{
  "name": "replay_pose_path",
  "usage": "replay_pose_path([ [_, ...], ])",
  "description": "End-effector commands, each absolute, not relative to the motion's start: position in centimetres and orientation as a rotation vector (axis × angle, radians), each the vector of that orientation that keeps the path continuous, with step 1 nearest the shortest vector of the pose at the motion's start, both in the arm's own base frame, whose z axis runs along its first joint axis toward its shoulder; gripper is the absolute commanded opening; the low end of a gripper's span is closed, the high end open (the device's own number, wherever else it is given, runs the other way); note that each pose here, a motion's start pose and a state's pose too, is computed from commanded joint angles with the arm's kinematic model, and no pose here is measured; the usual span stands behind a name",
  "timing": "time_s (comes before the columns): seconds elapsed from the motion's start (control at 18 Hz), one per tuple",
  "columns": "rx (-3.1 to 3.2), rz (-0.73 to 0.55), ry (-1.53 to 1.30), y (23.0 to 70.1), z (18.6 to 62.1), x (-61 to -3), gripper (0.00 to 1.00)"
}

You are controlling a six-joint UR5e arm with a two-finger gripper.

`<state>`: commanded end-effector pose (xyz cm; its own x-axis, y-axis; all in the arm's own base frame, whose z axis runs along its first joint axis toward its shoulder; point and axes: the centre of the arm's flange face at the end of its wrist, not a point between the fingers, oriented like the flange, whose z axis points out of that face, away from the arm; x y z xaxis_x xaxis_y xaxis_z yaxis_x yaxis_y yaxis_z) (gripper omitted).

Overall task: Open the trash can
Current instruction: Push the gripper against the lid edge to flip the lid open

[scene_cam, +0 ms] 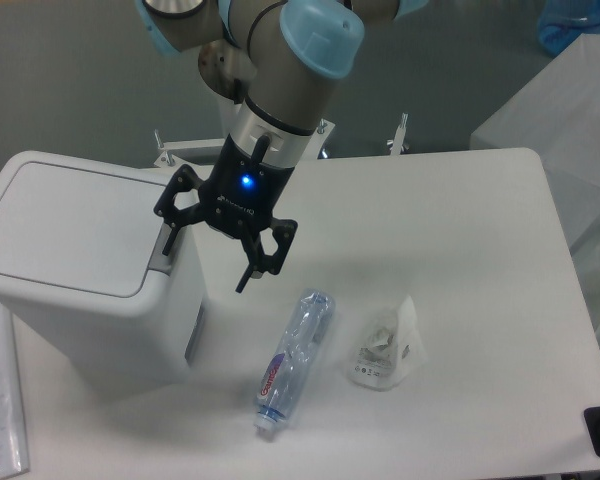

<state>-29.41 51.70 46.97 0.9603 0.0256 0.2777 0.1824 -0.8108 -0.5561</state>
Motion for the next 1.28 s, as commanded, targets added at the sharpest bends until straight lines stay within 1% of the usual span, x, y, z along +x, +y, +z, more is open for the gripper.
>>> replay_pose_path([
  [1.28,-2.506,-0.345,-0.150,51.63,46.27,-29.39,1.00],
])
